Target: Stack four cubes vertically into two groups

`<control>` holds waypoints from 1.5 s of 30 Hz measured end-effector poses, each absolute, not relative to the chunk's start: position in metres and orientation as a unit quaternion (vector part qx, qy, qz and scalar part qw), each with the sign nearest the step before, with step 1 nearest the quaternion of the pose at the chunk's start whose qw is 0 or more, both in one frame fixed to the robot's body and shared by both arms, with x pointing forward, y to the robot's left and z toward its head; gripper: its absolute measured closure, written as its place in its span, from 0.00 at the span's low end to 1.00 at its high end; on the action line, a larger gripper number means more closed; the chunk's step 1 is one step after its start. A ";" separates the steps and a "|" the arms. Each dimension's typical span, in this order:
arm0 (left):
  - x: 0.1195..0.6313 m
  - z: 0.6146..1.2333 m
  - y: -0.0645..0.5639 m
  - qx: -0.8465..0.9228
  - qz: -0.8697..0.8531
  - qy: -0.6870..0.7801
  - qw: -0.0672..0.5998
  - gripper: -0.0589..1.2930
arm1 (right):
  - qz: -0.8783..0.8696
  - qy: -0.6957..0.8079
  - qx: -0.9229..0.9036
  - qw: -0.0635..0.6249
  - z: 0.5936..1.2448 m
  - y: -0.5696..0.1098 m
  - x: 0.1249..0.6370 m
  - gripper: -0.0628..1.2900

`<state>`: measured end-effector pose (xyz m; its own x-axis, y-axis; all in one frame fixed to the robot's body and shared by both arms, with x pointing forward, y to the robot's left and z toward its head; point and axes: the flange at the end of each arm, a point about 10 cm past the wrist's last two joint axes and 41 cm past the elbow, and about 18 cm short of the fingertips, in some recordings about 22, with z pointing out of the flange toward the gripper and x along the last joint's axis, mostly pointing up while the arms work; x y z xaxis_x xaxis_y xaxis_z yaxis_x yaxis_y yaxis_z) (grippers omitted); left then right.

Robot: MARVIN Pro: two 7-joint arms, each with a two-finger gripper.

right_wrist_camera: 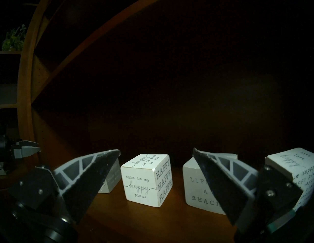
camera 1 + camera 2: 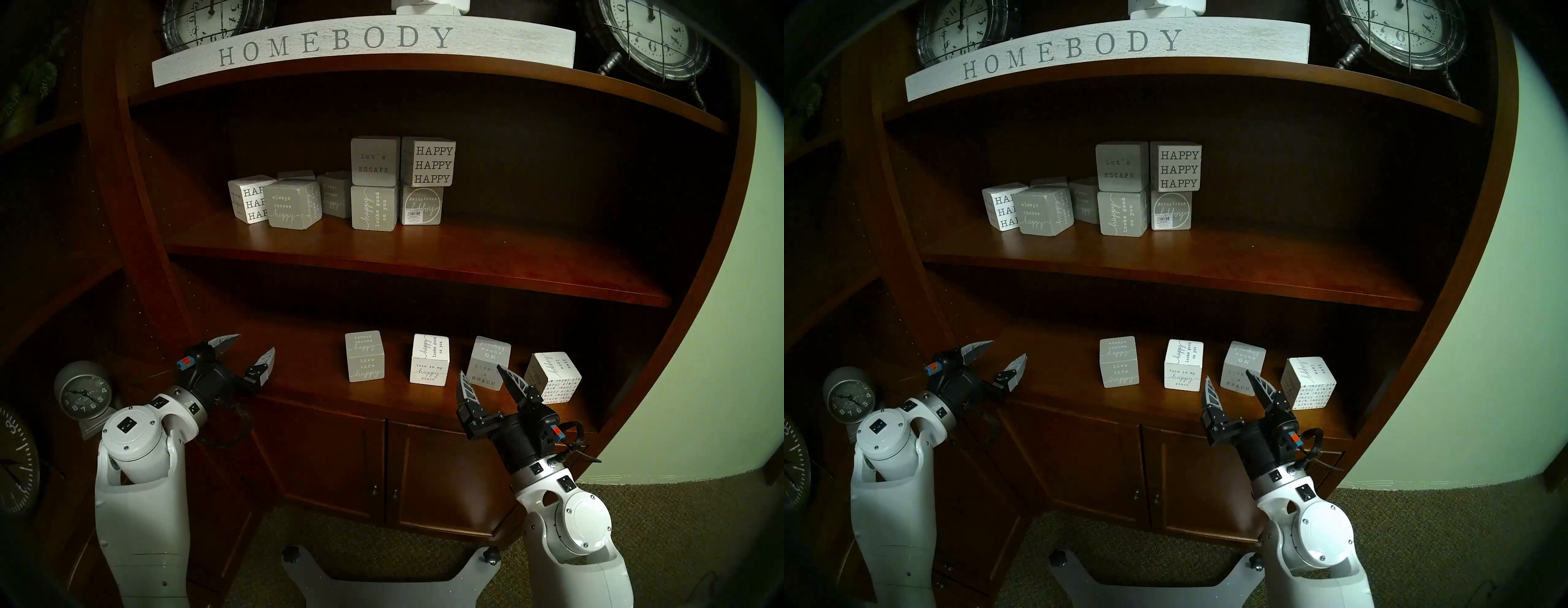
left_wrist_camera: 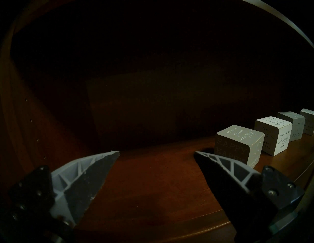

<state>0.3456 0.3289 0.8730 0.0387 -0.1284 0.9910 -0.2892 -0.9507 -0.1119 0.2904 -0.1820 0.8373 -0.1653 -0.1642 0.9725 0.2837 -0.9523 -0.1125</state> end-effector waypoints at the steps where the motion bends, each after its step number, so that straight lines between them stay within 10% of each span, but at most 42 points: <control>1: 0.346 0.873 0.329 0.718 0.678 -0.145 0.059 0.05 | -0.763 -0.041 -0.629 0.141 0.838 -0.182 0.292 0.06; 45: 0.346 0.872 0.329 0.719 0.677 -0.145 0.060 0.05 | -0.723 0.098 -0.684 -0.028 0.828 -0.166 0.371 0.06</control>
